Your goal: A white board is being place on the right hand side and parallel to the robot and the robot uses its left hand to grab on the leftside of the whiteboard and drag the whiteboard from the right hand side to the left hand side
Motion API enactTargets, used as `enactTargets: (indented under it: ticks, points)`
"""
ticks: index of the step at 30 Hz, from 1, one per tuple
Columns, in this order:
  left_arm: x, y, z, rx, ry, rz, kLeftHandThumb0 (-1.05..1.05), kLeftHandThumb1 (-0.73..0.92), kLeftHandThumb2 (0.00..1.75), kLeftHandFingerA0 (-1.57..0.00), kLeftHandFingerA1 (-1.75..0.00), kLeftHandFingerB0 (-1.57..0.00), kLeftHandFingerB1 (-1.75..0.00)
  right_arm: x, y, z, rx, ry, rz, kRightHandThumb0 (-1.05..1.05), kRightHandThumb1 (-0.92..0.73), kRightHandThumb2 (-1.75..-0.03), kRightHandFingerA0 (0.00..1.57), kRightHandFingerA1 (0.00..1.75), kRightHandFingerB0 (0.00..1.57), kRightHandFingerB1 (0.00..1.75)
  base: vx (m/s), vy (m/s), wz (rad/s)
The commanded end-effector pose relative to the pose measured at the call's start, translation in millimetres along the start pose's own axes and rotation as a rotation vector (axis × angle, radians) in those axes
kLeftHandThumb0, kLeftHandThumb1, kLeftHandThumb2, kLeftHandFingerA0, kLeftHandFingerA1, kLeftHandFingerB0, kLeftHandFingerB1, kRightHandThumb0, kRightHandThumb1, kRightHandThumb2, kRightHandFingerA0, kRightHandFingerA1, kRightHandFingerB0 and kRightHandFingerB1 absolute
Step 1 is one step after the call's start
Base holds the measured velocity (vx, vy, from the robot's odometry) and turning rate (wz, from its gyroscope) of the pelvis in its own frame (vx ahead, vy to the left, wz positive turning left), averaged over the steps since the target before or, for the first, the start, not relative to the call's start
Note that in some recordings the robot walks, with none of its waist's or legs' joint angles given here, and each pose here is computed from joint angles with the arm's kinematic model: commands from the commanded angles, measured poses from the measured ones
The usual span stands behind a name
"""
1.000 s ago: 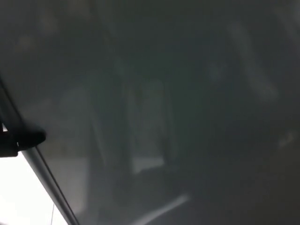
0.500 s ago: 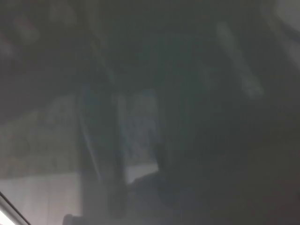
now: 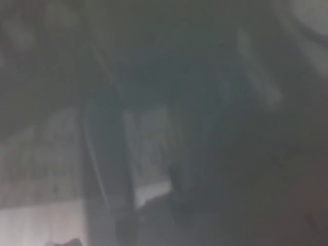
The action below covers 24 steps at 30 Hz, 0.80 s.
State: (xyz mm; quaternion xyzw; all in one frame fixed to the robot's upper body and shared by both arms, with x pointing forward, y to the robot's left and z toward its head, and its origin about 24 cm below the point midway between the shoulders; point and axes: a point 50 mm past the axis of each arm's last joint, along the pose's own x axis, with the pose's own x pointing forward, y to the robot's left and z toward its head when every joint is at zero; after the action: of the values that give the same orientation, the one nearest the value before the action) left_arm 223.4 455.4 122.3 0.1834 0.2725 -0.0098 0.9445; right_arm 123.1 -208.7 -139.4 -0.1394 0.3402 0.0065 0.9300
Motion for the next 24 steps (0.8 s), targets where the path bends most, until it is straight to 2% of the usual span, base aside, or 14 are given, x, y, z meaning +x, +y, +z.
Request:
enactTargets:
  ticks: [1,7,8,9,10,11,12,13,14,15,18,19,22,24]
  points:
    - [-15,16,9,0.089,0.02,0.043,-0.04,0.75,0.61,-0.78,-0.75,-0.7,-0.55,-2,-5,-5,-0.015,0.021,-0.013,-0.39,-0.76,-0.73,0.99,0.99,0.74,0.9,0.0,0.0,0.0]
    - [-17,16,11,0.059,-0.001,0.023,0.01,0.81,0.63,-0.68,-0.78,-0.67,-0.56,-2,-5,-4,-0.016,0.016,-0.014,-0.39,-0.76,-0.73,0.98,0.99,0.75,0.9,0.0,0.0,0.0]
    - [-16,15,11,0.067,0.0,0.02,-0.04,0.77,0.62,-0.69,-0.7,-0.66,-0.52,-2,-5,-4,-0.012,0.016,-0.013,-0.38,-0.76,-0.73,0.97,0.99,0.75,0.9,0.0,0.0,0.0]
    - [-14,13,12,0.066,-0.016,0.009,-0.13,0.7,0.6,-0.47,-0.47,-0.36,-0.35,-2,-5,-4,-0.014,0.017,-0.012,-0.38,-0.77,-0.73,0.97,1.0,0.75,0.9,0.0,0.0,0.0]
    - [-13,12,12,0.066,-0.022,0.005,-0.13,0.7,0.6,-0.47,-0.47,-0.36,-0.35,-2,-5,-4,-0.015,0.018,-0.012,-0.38,-0.77,-0.73,0.97,1.0,0.75,0.9,0.0,0.0,0.0]
    - [-12,11,12,0.085,0.0,0.001,-0.36,0.43,0.68,0.0,-0.07,0.0,-0.02,-1,-5,-3,-0.013,0.019,-0.011,-0.39,-0.76,-0.73,0.97,0.99,0.74,0.9,0.0,0.0,0.0]
    - [-11,11,12,0.089,0.003,0.0,-0.36,0.43,0.68,0.0,-0.07,0.0,-0.02,-1,-5,-4,-0.011,0.02,-0.011,-0.39,-0.76,-0.73,0.97,0.99,0.74,0.9,0.0,0.0,0.0]
    - [-11,11,12,0.097,-0.001,-0.002,-0.45,0.26,0.61,0.0,-0.09,0.0,-0.02,-1,-4,-4,-0.01,0.021,-0.01,-0.39,-0.77,-0.72,0.96,0.97,0.74,0.9,0.0,0.0,0.0]
    - [-11,10,12,0.108,-0.007,-0.005,-0.45,0.26,0.61,0.0,-0.09,0.0,-0.02,-2,-4,-4,-0.008,0.022,-0.009,-0.39,-0.77,-0.72,0.96,0.97,0.74,0.9,0.0,0.0,0.0]
    - [-9,6,11,0.103,-0.034,-0.014,-0.48,0.42,0.65,0.0,0.0,0.0,0.0,-2,-4,-4,0.002,0.024,-0.012,-0.39,-0.77,-0.72,1.01,0.98,0.75,0.89,0.0,0.0,0.0]
    - [-7,4,9,0.11,-0.043,-0.001,-0.54,0.43,0.67,0.0,0.0,0.0,0.0,-2,-4,-5,-0.001,0.026,-0.011,-0.4,-0.76,-0.72,0.99,0.97,0.75,0.9,0.0,0.0,0.0]
    - [-4,1,8,0.104,-0.062,0.003,-0.66,0.41,0.69,0.0,0.0,0.0,0.0,-3,-3,-5,-0.004,0.026,-0.011,-0.39,-0.76,-0.72,0.98,0.97,0.74,0.9,0.0,0.0,0.0]
    - [-3,-1,5,0.127,-0.085,0.031,-0.67,0.45,0.67,0.0,0.0,0.0,0.0,-3,-3,-7,-0.004,0.032,-0.008,-0.39,-0.77,-0.72,0.98,0.96,0.74,0.88,0.0,0.0,0.0]
    - [-3,-5,-18,-0.103,-0.115,0.091,-0.71,0.47,0.75,0.0,0.0,0.0,0.0,-4,-3,-6,-0.014,0.022,-0.009,-0.39,-0.75,-0.74,1.0,0.98,0.73,0.89,0.0,0.0,0.0]
